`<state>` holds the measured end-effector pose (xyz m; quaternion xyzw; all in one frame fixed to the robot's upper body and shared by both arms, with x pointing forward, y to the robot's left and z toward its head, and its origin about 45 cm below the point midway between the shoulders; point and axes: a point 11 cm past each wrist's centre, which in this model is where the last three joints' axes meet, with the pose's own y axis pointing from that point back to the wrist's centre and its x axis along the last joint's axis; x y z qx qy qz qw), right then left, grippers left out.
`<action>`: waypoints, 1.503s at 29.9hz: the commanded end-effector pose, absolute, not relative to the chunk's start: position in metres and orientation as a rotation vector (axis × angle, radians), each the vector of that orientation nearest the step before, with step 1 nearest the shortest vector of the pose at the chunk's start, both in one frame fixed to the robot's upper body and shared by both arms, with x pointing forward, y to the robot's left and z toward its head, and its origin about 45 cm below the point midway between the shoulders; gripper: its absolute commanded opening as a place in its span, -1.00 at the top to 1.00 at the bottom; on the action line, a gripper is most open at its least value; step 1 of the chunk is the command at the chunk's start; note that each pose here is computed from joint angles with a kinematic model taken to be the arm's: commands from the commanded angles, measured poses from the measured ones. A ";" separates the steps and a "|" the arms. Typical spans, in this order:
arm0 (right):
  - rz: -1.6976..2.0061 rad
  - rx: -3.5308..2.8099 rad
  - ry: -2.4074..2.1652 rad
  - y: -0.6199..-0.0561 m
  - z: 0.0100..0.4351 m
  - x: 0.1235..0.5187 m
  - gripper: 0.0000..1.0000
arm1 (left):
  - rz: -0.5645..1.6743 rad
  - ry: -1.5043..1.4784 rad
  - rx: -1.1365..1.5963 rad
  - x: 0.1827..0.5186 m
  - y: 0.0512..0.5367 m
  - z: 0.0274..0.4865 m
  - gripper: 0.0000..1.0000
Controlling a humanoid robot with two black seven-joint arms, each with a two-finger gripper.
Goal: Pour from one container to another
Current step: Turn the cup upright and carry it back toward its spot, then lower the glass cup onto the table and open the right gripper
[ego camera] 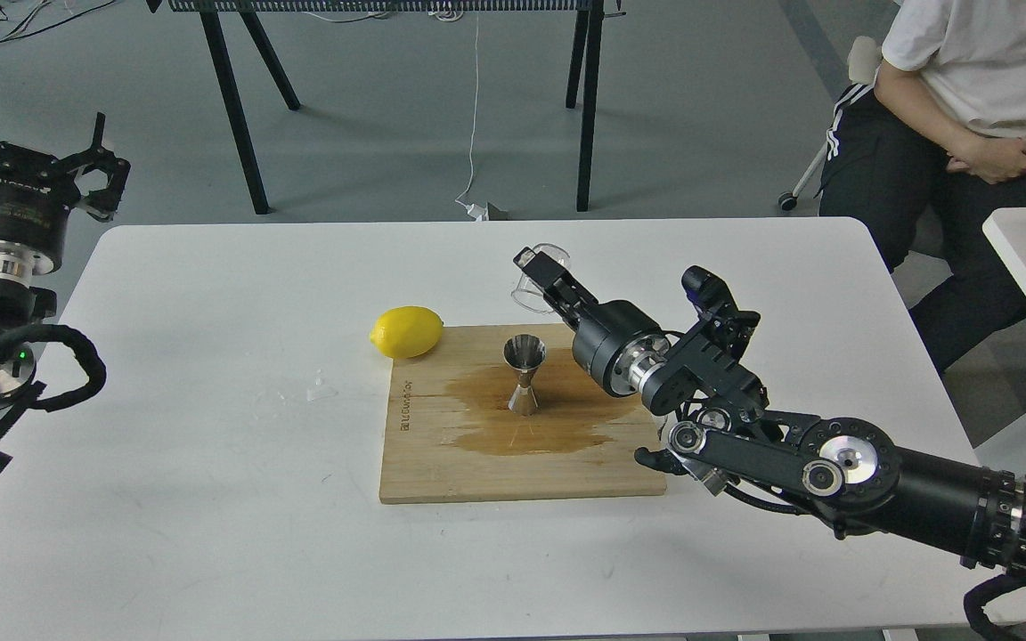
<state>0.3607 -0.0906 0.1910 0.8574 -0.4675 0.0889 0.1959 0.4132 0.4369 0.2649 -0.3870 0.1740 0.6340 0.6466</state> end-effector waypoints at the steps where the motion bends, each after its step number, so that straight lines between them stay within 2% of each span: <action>1: 0.008 2.423 -1.423 -0.110 0.206 0.365 0.54 | 1.440 0.397 -0.877 0.414 0.436 0.265 -1.00; 11: -0.795 2.342 -1.795 -0.192 0.207 0.371 0.53 | 1.443 0.407 -0.883 0.415 0.433 0.263 -1.00; 21: -1.877 2.051 -2.012 -0.276 0.155 0.346 0.50 | 1.435 0.418 -0.885 0.415 0.428 0.260 -1.00; 25: -2.174 1.935 -2.027 -0.289 0.137 0.343 0.50 | 1.432 0.418 -0.881 0.415 0.429 0.260 -1.00; 41: -2.452 1.814 -2.100 -0.317 0.066 0.329 0.46 | 1.429 0.423 -0.880 0.415 0.427 0.258 -1.00; 45: -2.457 1.801 -2.107 -0.317 0.064 0.331 0.44 | 1.430 0.422 -0.876 0.415 0.428 0.258 -1.00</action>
